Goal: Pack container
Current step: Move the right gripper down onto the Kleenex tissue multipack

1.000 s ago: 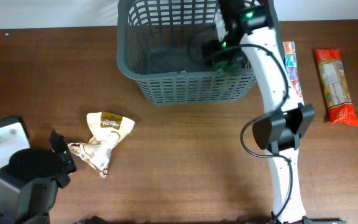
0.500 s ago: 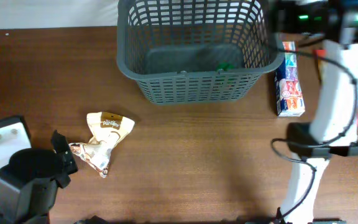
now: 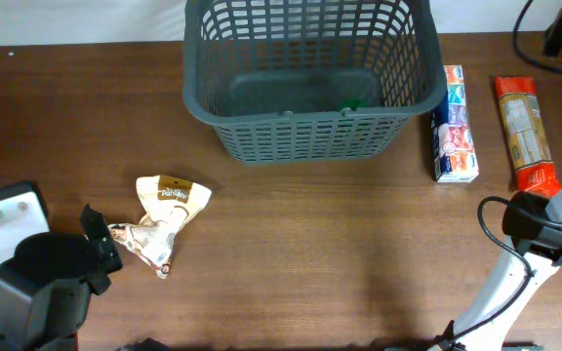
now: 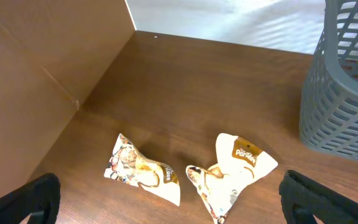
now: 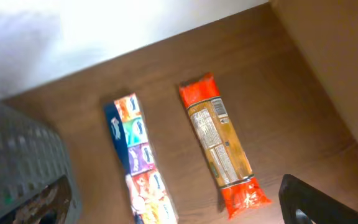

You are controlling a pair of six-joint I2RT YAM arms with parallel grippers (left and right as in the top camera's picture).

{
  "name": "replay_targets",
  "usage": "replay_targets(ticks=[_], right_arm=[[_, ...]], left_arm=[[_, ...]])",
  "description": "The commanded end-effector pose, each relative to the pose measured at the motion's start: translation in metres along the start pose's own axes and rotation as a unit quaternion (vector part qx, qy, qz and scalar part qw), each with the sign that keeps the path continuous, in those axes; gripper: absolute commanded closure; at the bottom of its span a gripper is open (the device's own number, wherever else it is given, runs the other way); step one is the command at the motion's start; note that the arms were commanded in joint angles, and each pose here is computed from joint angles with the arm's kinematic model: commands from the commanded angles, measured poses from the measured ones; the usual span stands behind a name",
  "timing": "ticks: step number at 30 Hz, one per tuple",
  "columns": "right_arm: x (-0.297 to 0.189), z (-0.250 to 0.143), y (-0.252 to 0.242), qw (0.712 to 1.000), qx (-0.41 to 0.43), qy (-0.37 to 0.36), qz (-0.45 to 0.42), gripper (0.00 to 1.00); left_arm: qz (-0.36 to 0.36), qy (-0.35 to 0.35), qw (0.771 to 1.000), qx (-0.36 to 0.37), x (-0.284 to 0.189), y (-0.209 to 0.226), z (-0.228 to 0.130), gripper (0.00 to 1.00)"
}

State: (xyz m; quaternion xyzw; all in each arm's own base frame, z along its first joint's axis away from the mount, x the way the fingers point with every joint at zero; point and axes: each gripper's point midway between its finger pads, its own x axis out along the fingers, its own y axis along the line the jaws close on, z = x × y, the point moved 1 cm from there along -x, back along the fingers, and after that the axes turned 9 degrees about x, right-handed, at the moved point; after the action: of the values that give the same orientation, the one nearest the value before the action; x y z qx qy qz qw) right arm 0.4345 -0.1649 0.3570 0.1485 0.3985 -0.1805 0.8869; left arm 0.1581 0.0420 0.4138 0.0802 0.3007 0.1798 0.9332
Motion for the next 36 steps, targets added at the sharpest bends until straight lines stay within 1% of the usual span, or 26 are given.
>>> replay_targets(ticks=[1, 7, 9, 12, 18, 23, 27, 31, 36], right_arm=[[0.037, -0.014, 0.010, 0.995, -0.072, 0.052, 0.034, 0.01], [0.090, -0.037, 0.005, 0.990, -0.067, 0.116, 0.031, 0.01], [0.104, -0.054, 0.008, 0.985, -0.064, 0.151, 0.047, 0.01], [0.122, -0.077, 0.014, 0.973, -0.102, 0.192, 0.076, 0.01], [0.156, -0.124, 0.021, 0.954, -0.124, 0.262, 0.081, 0.01], [0.173, -0.148, 0.035, 0.944, -0.144, 0.285, 0.084, 0.01], [0.186, -0.163, 0.042, 0.938, -0.175, 0.295, 0.057, 0.01], [0.191, -0.169, 0.050, 0.935, -0.186, 0.295, 0.057, 0.01], [0.194, -0.173, 0.049, 0.934, -0.187, 0.298, 0.053, 0.01]], left_arm=[[-0.004, 0.001, 1.000, 0.001, 0.000, -0.002, 0.000, 0.01], [-0.004, 0.001, 1.000, 0.001, 0.000, -0.002, 0.000, 0.01], [-0.004, 0.001, 1.000, 0.001, 0.000, -0.002, 0.000, 0.01], [-0.004, 0.001, 1.000, 0.001, 0.000, -0.002, 0.000, 0.01], [-0.004, 0.001, 1.000, 0.001, 0.000, -0.002, 0.000, 0.01], [-0.004, 0.001, 1.000, 0.001, 0.000, -0.002, 0.000, 0.01], [-0.004, 0.001, 1.000, 0.001, 0.000, -0.002, 0.000, 0.01], [-0.004, 0.001, 1.000, 0.001, 0.000, -0.002, 0.000, 0.01], [-0.004, 0.001, 1.000, 0.001, 0.000, -0.002, 0.000, 0.01]])
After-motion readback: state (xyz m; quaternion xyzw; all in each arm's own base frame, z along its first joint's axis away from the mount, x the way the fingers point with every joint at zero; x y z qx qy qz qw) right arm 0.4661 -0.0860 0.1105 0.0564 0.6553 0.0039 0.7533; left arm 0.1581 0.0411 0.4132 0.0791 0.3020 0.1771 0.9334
